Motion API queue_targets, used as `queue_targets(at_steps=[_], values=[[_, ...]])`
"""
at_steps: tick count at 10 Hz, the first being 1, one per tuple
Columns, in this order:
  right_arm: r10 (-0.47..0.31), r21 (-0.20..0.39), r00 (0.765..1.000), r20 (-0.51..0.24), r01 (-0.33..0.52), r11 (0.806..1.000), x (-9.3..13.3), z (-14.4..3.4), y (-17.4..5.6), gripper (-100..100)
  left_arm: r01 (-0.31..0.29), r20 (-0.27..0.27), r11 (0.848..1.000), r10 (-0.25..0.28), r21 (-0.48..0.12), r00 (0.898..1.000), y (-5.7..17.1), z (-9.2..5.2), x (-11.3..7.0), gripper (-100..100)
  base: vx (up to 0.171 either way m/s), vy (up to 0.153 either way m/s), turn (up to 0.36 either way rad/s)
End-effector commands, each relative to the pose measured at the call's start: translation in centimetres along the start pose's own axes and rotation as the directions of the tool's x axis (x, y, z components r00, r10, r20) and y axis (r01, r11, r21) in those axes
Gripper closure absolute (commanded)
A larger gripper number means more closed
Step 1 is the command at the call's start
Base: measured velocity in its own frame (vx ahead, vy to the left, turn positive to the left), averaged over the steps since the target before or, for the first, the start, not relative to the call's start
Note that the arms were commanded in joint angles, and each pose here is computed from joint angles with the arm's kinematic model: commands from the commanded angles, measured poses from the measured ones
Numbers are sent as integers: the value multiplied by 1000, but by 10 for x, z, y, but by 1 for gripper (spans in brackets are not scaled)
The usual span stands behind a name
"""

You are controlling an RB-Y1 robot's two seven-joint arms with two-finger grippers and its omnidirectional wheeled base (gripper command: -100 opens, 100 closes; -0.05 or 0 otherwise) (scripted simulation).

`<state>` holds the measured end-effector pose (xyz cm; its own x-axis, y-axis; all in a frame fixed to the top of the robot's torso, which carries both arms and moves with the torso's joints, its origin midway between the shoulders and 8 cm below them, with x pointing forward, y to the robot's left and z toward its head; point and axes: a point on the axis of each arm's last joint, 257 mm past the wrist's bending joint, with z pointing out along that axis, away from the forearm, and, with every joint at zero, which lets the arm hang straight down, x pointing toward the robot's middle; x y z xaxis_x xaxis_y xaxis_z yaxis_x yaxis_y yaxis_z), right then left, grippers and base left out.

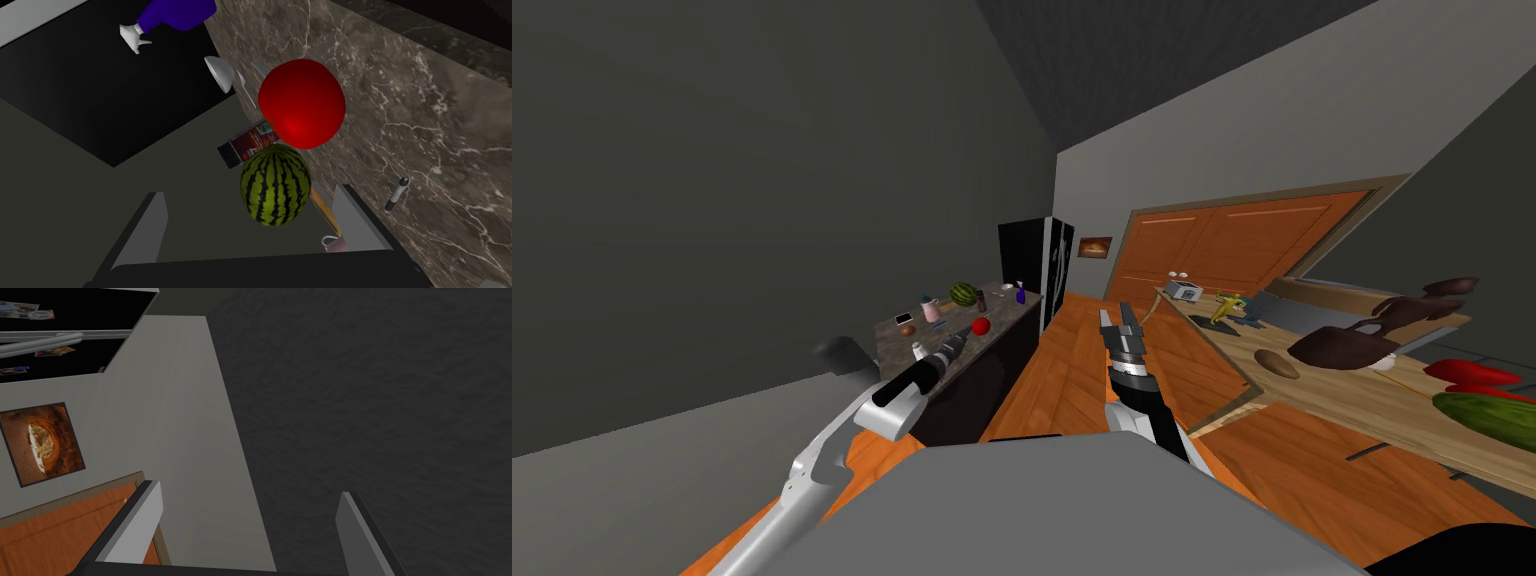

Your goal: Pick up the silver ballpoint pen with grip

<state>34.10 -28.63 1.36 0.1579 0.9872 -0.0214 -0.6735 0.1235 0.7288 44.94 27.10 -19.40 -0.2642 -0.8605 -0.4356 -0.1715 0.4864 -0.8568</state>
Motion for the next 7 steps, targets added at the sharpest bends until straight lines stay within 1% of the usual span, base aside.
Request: queue_targets(at_steps=[1,2,3,4,5,6,7], values=[[0,0,1000,0,0,1000,0,0,0,0,-16,-12,999,16,-50,1000,15,1,0,-100,58,-30,-14],[0,0,1000,0,0,1000,0,0,0,0,-46,-28,993,43,-109,999,35,2,-5,-100,62,-22,-25],[0,0,1000,0,0,1000,0,0,0,0,-46,-31,991,43,-126,999,39,2,-5,-100,54,-19,-11],[0,0,1000,0,0,1000,0,0,0,0,-75,-47,981,68,-181,997,59,2,-12,-100,77,-23,-19],[0,0,1000,0,0,1000,0,0,0,0,-76,-51,977,67,-200,996,64,1,-11,-100,74,-29,-10],[0,0,1000,0,0,1000,0,0,0,0,-103,-67,961,89,-258,994,84,-1,-20,-100,94,-57,-15],[0,0,1000,0,0,1000,0,0,0,0,-104,-70,957,88,-272,994,88,-2,-20,-100,84,-35,1]])
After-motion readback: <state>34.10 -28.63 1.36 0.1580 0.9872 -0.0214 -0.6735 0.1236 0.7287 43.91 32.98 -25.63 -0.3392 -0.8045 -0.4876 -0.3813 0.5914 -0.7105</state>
